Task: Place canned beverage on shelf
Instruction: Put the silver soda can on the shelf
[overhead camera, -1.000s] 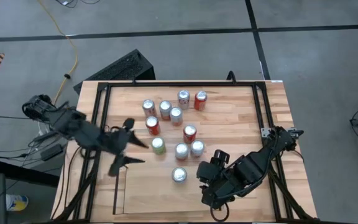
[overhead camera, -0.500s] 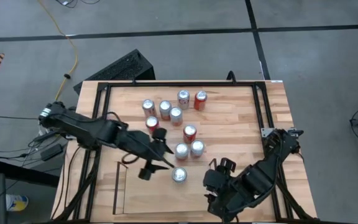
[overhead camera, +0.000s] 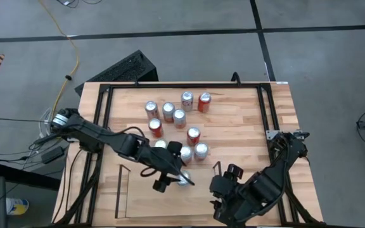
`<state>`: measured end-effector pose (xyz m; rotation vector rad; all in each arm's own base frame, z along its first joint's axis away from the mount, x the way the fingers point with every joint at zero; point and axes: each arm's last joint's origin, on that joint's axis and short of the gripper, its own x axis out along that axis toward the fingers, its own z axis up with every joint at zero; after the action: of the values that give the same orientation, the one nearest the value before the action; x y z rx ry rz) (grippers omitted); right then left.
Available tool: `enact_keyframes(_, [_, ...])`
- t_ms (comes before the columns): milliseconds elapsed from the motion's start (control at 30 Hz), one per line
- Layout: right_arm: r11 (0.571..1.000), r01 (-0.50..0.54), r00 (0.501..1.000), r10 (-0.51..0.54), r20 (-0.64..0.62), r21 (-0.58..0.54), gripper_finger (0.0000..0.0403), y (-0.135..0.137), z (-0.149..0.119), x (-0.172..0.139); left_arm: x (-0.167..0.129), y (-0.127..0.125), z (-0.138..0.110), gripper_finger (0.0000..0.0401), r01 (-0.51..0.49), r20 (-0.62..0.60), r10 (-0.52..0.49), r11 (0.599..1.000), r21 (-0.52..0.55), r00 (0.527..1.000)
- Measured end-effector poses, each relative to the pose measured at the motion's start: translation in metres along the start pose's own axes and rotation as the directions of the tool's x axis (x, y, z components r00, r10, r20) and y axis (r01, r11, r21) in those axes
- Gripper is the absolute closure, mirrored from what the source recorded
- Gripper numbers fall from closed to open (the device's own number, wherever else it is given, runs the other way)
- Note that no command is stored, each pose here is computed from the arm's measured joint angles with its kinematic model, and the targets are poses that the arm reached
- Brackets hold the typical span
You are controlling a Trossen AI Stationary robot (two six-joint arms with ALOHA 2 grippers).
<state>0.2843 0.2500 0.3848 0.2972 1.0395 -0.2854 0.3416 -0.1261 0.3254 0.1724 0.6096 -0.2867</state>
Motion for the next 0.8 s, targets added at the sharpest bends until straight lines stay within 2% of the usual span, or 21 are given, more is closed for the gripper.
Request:
enact_keyframes(200, [1.000,0.006,1.000,-0.006,0.000,-0.004,0.0088,0.000,-0.001,0.001,0.000,-0.010,0.001,0.0137,0.021,0.019,-0.021,0.999,0.024,1.000])
enact_keyframes(433, [1.000,0.014,1.000,-0.014,0.014,-0.002,0.0088,0.000,0.000,0.001,0.013,-0.011,-0.002,0.0137,0.014,0.035,-0.016,0.999,0.048,0.999])
enact_keyframes(567, [1.000,0.013,1.000,-0.013,0.015,-0.001,0.0088,0.000,0.000,0.001,0.024,-0.012,-0.005,0.0137,0.026,0.029,-0.028,0.997,0.076,0.999])
enact_keyframes(800, [1.000,0.013,1.000,-0.013,0.015,0.010,0.0088,0.000,0.000,0.001,0.027,-0.013,-0.009,0.0137,0.035,-0.005,-0.035,0.996,0.078,0.999])
